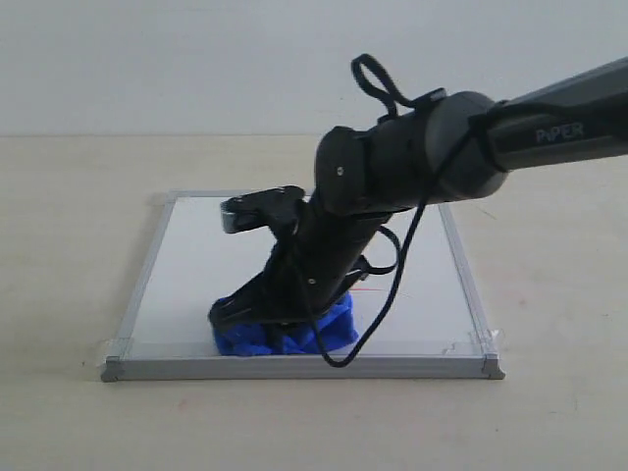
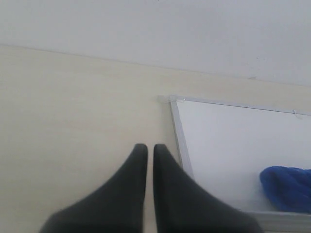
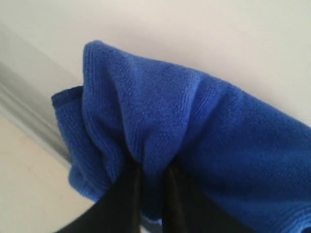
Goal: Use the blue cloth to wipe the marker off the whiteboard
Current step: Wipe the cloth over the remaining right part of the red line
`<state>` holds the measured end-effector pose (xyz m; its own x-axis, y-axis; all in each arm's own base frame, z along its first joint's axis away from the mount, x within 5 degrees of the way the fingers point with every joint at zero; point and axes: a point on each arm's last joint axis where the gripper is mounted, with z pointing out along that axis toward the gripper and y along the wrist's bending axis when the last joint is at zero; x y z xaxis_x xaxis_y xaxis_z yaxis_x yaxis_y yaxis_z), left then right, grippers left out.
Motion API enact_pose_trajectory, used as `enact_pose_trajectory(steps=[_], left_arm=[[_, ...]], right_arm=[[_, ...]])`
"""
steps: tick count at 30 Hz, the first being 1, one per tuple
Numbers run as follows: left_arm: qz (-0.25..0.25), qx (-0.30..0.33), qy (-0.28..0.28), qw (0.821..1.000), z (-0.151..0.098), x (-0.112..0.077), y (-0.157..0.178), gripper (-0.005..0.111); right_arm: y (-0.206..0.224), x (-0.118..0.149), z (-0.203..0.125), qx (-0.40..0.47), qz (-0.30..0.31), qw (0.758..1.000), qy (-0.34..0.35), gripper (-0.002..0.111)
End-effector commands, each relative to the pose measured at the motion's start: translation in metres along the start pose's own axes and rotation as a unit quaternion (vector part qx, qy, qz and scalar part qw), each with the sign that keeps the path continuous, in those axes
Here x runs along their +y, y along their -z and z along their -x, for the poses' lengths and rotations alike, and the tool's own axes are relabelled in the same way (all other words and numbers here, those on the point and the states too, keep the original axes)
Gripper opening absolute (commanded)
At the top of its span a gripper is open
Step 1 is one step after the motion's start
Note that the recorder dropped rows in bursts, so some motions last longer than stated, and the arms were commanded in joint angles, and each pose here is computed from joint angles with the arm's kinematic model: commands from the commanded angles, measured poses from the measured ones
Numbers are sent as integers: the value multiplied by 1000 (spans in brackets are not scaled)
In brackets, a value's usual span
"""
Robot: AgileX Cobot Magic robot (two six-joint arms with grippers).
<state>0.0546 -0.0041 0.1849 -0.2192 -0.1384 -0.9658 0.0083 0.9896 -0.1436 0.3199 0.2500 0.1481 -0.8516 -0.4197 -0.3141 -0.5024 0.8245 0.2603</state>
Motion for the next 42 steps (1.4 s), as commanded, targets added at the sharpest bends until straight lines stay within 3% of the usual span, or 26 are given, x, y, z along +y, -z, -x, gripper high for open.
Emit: enact_pose_trajectory(steps=[1, 4, 7, 9, 11, 16, 20, 24, 27, 32, 35, 38, 40, 42], left_arm=[[1, -11, -3, 1000, 3, 0, 1, 4], [1, -11, -3, 1000, 3, 0, 1, 4], [1, -11, -3, 1000, 3, 0, 1, 4], [1, -11, -3, 1000, 3, 0, 1, 4], [1, -11, -3, 1000, 3, 0, 1, 4], [1, -11, -3, 1000, 3, 0, 1, 4], [1, -11, -3, 1000, 3, 0, 1, 4], [1, -11, -3, 1000, 3, 0, 1, 4], [1, -11, -3, 1000, 3, 0, 1, 4], [1, -11, -3, 1000, 3, 0, 1, 4], [1, -11, -3, 1000, 3, 0, 1, 4], [1, -11, -3, 1000, 3, 0, 1, 4], [1, -11, -3, 1000, 3, 0, 1, 4], [1, -11, -3, 1000, 3, 0, 1, 4]], right_arm=[[5, 4, 7, -1, -16, 999, 48, 0], [8, -19, 3, 32, -70, 996, 47, 0], [18, -58, -2, 76, -170, 982, 32, 0], [27, -86, -3, 84, -230, 969, 5, 0], [32, -103, -3, 72, -249, 965, -43, 0], [28, -100, 1, 41, -200, 976, -81, 0], [10, -62, 6, 20, -116, 992, -42, 0], [-6, -35, 15, -33, -98, 994, 34, 0], [-9, -48, 18, -50, -110, 992, 27, 0], [-8, -122, -6, 62, -199, 977, -53, 0], [-6, -152, -15, 83, -217, 967, -100, 0], [-6, -156, -12, 62, -205, 969, -120, 0], [-12, -140, -8, 45, -170, 976, -125, 0], [-21, -112, -2, 36, -131, 988, -77, 0]])
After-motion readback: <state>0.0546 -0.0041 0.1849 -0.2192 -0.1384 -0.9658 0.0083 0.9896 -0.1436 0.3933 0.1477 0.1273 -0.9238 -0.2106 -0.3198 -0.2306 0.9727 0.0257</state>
